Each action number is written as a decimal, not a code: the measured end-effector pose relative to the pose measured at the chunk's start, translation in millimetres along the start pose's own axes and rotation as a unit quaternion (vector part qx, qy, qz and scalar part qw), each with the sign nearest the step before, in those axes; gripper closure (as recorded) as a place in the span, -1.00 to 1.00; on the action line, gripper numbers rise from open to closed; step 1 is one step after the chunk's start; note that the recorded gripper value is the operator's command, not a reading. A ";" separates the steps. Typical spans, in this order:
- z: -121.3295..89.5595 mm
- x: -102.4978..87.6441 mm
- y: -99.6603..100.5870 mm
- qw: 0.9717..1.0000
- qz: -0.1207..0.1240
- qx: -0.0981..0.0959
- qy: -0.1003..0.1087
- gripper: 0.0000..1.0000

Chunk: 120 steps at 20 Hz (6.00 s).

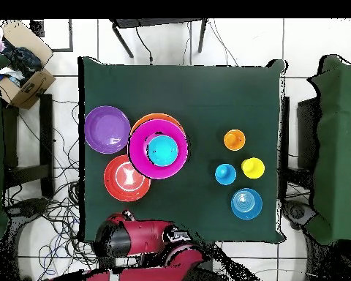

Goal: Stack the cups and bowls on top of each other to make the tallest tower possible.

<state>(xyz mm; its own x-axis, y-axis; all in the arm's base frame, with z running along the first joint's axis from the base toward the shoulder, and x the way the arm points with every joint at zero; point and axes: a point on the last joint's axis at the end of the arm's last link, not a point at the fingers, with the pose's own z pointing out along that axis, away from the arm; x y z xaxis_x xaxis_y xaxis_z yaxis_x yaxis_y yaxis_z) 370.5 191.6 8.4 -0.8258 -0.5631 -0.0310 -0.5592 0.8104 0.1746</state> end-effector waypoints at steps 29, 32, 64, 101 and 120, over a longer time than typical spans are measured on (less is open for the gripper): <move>-22.2 -104.5 -32.7 0.996 -0.045 0.047 -0.055 -1.00; -20.7 -108.5 -35.4 0.996 -0.047 0.049 -0.058 -1.00; 32.7 -65.2 -16.0 0.999 0.026 -0.012 -0.033 -1.00; 8.1 -54.2 -14.1 0.998 0.028 -0.019 -0.043 -1.00; 26.1 -32.4 12.3 0.999 -0.014 -0.042 -0.023 -1.00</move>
<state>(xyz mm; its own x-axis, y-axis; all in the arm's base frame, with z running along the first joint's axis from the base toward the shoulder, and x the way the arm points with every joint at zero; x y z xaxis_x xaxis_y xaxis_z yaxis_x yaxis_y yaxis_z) 388.5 224.1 -14.1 -0.8139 -0.5752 -0.0818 -0.5751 0.7776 0.2543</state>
